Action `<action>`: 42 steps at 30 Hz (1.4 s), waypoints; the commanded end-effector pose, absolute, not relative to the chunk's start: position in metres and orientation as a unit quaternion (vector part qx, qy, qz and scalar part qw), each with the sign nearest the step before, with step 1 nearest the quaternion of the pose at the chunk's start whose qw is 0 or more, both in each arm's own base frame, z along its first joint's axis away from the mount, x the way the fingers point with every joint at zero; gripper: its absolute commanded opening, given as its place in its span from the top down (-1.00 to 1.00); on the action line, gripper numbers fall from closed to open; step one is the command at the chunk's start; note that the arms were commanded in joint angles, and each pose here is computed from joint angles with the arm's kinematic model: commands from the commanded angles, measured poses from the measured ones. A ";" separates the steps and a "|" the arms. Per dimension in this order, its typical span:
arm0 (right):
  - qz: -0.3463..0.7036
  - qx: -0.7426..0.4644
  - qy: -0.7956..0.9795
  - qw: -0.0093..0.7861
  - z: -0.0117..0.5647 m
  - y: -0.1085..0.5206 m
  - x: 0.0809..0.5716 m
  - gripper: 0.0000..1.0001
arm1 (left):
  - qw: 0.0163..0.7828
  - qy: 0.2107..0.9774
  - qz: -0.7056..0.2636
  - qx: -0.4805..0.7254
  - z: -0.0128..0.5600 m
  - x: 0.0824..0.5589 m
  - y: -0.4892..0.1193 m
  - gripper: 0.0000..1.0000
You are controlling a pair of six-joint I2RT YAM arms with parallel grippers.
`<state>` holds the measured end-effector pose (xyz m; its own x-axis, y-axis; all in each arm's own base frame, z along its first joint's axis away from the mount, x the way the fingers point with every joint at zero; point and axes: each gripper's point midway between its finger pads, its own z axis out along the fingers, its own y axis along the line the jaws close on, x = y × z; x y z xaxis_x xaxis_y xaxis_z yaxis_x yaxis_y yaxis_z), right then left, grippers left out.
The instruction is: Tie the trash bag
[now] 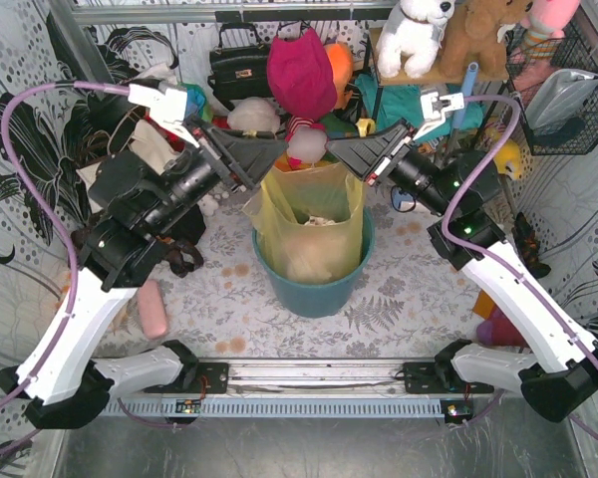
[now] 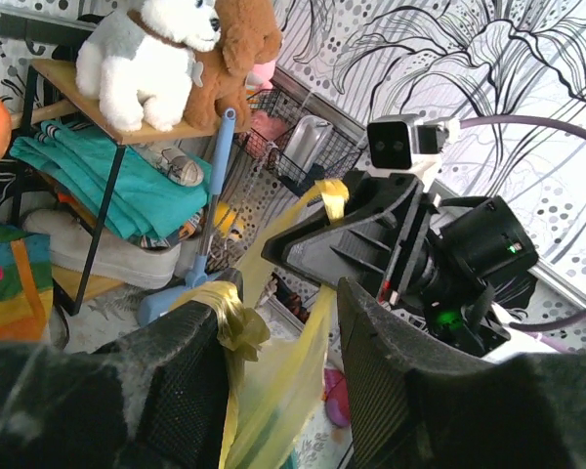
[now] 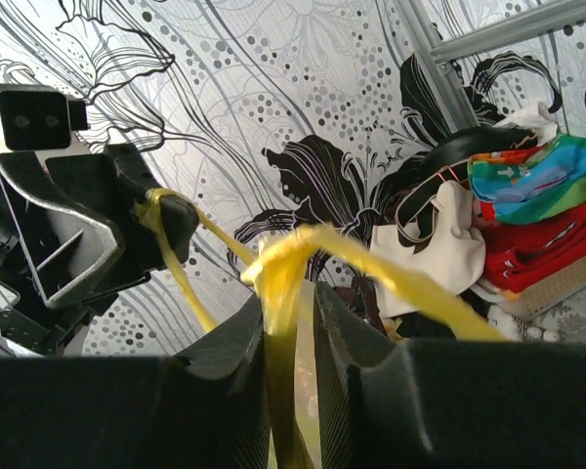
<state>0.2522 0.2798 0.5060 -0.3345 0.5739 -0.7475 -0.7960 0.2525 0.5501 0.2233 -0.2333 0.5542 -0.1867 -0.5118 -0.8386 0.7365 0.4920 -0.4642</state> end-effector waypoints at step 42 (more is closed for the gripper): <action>0.407 -0.104 0.672 0.610 0.530 0.199 0.218 -0.42 | 0.629 0.665 -0.393 0.088 0.547 0.194 -0.177 -0.59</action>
<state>0.2218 0.2177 0.5319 -0.2689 0.3862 -0.8824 -0.6750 0.5779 0.4586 0.2117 -0.1950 0.5321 -0.2469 -0.3682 -0.8964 0.5978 0.6701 -0.4399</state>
